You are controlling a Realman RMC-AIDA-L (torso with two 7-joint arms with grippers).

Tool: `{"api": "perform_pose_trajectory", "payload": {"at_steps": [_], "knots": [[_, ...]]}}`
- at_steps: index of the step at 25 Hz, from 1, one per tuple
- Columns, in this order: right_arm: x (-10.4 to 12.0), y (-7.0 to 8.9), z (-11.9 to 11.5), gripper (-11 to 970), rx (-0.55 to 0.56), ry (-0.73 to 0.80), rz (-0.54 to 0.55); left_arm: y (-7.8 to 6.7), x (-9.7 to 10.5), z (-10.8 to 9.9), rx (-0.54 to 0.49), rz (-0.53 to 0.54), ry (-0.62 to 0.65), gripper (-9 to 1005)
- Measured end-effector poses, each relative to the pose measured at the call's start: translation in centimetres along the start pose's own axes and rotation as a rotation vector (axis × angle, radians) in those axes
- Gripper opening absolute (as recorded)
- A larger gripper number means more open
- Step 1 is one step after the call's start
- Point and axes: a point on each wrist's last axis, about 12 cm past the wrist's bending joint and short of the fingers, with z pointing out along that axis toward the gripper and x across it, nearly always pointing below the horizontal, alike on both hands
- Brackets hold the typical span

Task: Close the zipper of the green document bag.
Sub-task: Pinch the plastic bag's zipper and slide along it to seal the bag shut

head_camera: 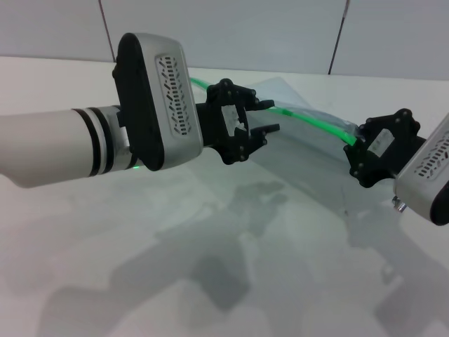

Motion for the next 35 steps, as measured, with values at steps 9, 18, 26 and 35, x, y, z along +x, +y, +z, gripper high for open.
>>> {"api": "perform_pose_trajectory", "payload": {"at_steps": [9, 18, 26, 35], "knots": [[0.03, 0.33, 0.08, 76, -0.011, 0.002, -0.002, 0.29, 0.06, -0.07, -0.012, 0.019, 0.002, 263], [-0.05, 0.43, 0.15, 82, -0.015, 0.001, -0.008, 0.17, 0.13, 0.44, 0.013, 0.043, 0.01, 278], [-0.03, 0.38, 0.19, 87, -0.014, 0.002, -0.012, 0.09, 0.05, 0.71, 0.024, 0.07, 0.013, 280], [-0.79, 0.84, 0.28, 93, -0.028, -0.02, -0.025, 0.28, 0.11, 0.66, 0.016, 0.08, 0.015, 274]]}}
